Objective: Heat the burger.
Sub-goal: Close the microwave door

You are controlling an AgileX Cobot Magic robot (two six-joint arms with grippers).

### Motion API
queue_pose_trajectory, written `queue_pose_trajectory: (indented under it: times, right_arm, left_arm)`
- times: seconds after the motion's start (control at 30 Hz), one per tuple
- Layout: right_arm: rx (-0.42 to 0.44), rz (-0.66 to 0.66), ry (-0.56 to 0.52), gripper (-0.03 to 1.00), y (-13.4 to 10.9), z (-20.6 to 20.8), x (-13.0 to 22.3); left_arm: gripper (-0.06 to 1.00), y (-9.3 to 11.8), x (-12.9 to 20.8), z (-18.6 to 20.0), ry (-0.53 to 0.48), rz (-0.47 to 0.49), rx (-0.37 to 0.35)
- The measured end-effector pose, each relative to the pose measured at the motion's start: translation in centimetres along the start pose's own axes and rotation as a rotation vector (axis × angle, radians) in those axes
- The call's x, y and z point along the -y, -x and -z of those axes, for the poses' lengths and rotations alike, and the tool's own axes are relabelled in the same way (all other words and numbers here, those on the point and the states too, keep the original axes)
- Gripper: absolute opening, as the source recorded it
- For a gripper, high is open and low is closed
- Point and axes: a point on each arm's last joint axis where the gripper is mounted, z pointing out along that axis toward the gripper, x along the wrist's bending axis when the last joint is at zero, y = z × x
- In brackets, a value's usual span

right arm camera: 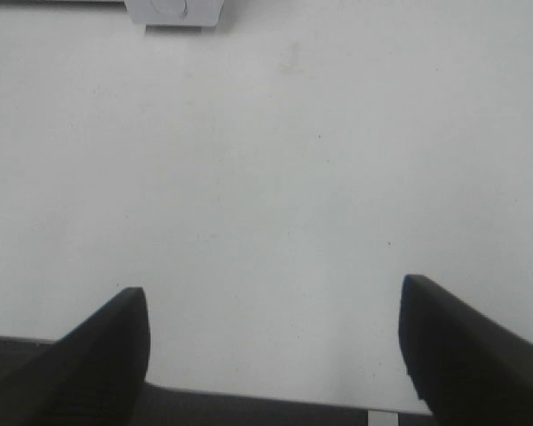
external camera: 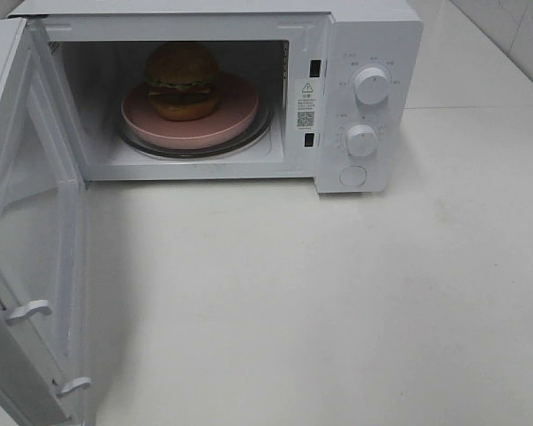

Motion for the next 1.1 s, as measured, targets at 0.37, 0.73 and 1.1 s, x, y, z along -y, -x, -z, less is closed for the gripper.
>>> queue_pose_trajectory:
  times: [0.37,0.73,1.1]
  right_arm:
    - [0.003,-0.002,0.183,0.75,-0.4,2.0,2.0]
    - [0.011,-0.004,0.183,0.75,-0.5,2.0,2.0]
    - [0.011,-0.004,0.183,0.75,-0.5,2.0,2.0]
  left_arm:
    - [0.97,0.0,0.0,0.0,0.0,0.0,0.0]
    - [0.97,0.0,0.0,0.0,0.0,0.0,0.0]
    - [0.97,0.0,0.0,0.0,0.0,0.0,0.0]
